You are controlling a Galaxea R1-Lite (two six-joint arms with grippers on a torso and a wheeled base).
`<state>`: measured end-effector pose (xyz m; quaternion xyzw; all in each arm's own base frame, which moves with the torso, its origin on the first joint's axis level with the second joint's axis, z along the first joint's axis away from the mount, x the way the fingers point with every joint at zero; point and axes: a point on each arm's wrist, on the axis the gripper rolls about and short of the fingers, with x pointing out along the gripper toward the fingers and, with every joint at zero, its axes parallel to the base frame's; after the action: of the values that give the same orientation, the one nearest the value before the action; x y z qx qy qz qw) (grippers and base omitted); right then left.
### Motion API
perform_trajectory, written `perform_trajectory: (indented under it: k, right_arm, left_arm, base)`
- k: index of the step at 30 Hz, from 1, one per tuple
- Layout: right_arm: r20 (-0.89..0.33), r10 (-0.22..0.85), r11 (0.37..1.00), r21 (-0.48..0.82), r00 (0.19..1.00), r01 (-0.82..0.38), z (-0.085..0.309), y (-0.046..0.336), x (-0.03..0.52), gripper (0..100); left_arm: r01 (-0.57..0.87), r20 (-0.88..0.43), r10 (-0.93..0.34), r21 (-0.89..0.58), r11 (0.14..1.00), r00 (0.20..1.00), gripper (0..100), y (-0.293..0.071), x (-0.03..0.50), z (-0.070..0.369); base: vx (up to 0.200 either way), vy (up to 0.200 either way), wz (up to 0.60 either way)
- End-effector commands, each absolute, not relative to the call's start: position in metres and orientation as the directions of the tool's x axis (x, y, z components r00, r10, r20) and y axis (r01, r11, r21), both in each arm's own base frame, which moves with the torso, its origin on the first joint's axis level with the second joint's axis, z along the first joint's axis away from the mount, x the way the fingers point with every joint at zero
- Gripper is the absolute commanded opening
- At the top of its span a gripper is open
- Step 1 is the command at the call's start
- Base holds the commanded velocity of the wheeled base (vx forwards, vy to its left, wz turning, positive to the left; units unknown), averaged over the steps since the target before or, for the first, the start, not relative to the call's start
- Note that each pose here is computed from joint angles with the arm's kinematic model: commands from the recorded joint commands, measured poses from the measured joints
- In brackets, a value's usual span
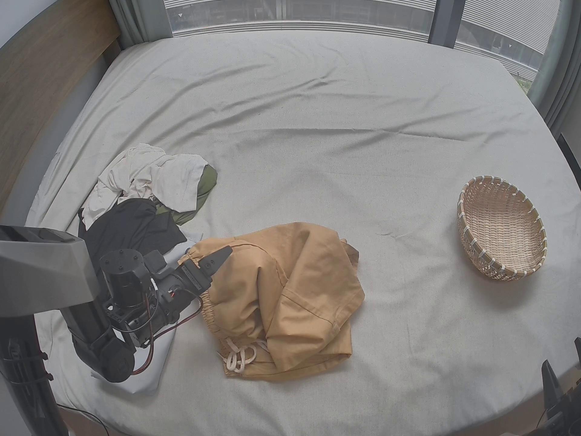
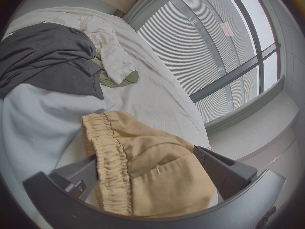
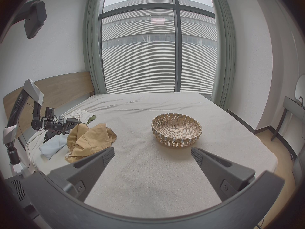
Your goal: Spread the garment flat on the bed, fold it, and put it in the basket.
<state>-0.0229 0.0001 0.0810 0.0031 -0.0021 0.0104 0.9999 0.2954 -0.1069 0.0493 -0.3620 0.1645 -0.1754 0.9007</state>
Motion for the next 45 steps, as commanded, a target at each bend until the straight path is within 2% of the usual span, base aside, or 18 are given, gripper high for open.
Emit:
perform_trajectory:
  k: [1,10,19,23,26,35,36,45]
  right_arm:
    - [0.003,0.021,1.000,0.006,1.000,-0.021,0.076,0.000,-0.023,100]
    - [0.003,0.021,1.000,0.006,1.000,-0.021,0.076,0.000,-0.023,100]
    - [0.003,0.021,1.000,0.006,1.000,-0.021,0.076,0.000,-0.023,100]
    - [0.003,0.021,1.000,0.006,1.000,-0.021,0.076,0.000,-0.023,100]
    - [0.003,0.021,1.000,0.006,1.000,-0.021,0.076,0.000,-0.023,100]
    - [0.003,0.021,1.000,0.006,1.000,-0.021,0.076,0.000,-0.023,100]
    - [0.003,0.021,1.000,0.008,1.000,-0.021,0.076,0.000,-0.023,100]
    - [0.003,0.021,1.000,0.008,1.000,-0.021,0.076,0.000,-0.023,100]
  left_arm:
    - [0.199,-0.171,-0.439,-0.709,0.677,0.882,0,-0.108,0.294,0.049]
    - [0.207,-0.159,-0.438,-0.708,0.675,0.885,0,-0.108,0.295,0.052]
    - [0.357,0.033,-0.482,-0.718,0.598,0.876,0,-0.107,0.263,0.118]
    - [0.380,0.062,-0.485,-0.711,0.592,0.872,0,-0.105,0.258,0.126]
    - [0.390,0.056,-0.500,-0.703,0.595,0.864,0,-0.105,0.257,0.125]
    - [0.361,-0.078,-0.551,-0.678,0.641,0.831,0,-0.107,0.251,0.094]
    - [0.349,-0.096,-0.547,-0.677,0.648,0.831,100,-0.107,0.253,0.089]
    - [0.339,-0.149,-0.562,-0.664,0.666,0.813,100,-0.116,0.256,0.073]
  base:
    - [0.000,0.000,0.00]
    - [0.000,0.000,0.00]
    - [0.000,0.000,0.00]
    - [0.000,0.000,0.00]
    - [0.000,0.000,0.00]
    - [0.000,0.000,0.00]
    - [0.000,0.000,0.00]
    - [0.000,0.000,0.00]
